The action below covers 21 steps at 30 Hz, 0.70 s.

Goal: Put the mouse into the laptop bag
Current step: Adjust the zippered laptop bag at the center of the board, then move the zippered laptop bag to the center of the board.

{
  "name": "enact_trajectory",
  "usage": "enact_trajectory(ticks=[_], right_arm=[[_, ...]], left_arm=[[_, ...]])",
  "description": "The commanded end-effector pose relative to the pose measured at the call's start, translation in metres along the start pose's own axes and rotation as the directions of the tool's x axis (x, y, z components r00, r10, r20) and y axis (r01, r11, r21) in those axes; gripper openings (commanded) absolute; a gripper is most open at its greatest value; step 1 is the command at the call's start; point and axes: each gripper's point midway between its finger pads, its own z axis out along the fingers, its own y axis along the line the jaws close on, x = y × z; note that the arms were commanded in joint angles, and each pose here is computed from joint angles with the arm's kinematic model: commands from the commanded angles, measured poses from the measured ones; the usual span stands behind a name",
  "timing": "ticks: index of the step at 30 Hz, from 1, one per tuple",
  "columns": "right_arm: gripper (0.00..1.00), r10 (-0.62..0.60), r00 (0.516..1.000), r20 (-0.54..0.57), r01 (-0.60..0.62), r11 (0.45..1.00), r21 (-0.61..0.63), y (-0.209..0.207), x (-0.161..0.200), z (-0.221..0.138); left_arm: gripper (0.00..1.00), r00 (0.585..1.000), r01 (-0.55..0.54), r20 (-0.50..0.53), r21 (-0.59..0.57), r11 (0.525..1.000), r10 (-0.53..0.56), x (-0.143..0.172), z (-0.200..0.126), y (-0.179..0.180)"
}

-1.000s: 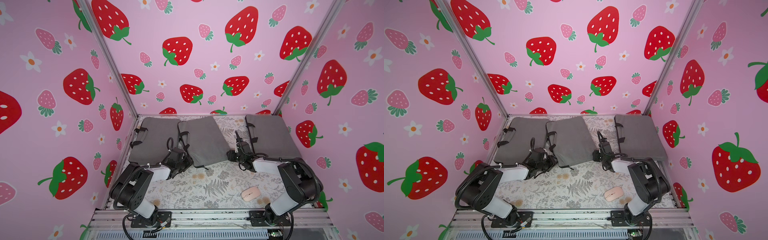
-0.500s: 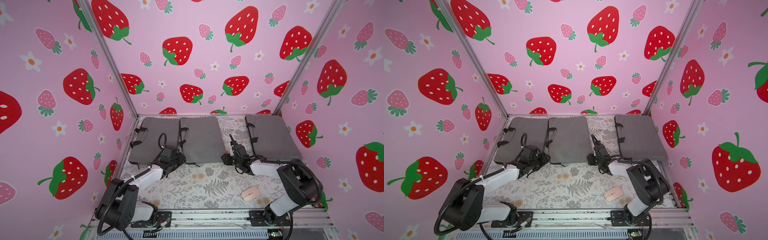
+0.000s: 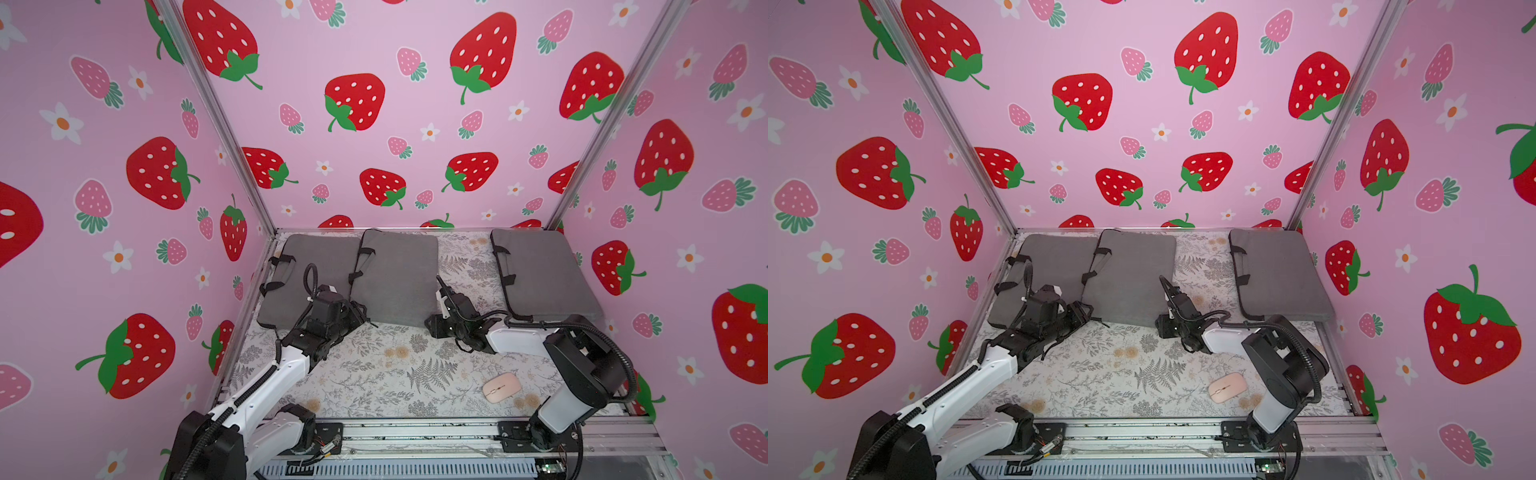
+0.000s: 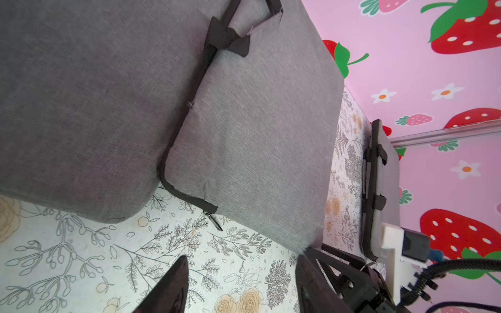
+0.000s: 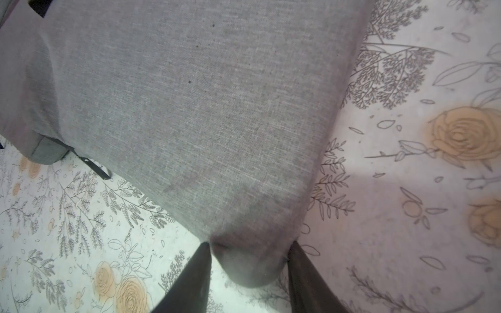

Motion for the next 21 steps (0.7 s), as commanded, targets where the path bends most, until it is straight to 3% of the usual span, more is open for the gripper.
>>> enact_trajectory(ticks=[1, 5, 8, 12, 16, 21], right_arm=[[0.50, -0.027, 0.996, 0.088, 0.023, 0.998, 0.053, -0.001, -0.023, -0.030], [0.58, -0.045, 0.983, 0.175, 0.011, 0.982, 0.191, -0.032, -0.038, -0.072], [0.59, 0.040, 0.973, 0.228, -0.102, 0.959, 0.265, -0.076, -0.042, -0.105], [0.59, 0.149, 0.928, 0.343, -0.294, 0.857, 0.423, -0.146, -0.032, -0.160], [0.58, 0.269, 0.854, 0.446, -0.461, 0.789, 0.406, -0.186, -0.013, -0.188], [0.58, 0.338, 0.809, 0.482, -0.534, 0.766, 0.358, -0.199, 0.000, -0.200]], left_arm=[[0.63, 1.000, -0.021, -0.014, 0.055, 0.998, 0.022, 0.003, 0.001, -0.007], [0.62, 0.999, -0.025, -0.031, 0.136, 0.990, 0.030, 0.011, 0.006, -0.017], [0.62, 1.000, -0.022, -0.015, 0.191, 0.981, 0.025, 0.014, 0.006, -0.025], [0.62, 0.997, -0.071, -0.005, 0.258, 0.963, 0.075, 0.023, 0.008, -0.057], [0.62, 0.988, -0.137, -0.026, 0.304, 0.943, 0.152, 0.043, 0.026, -0.103], [0.61, 0.976, -0.144, -0.094, 0.392, 0.909, 0.195, 0.073, 0.068, -0.174]])
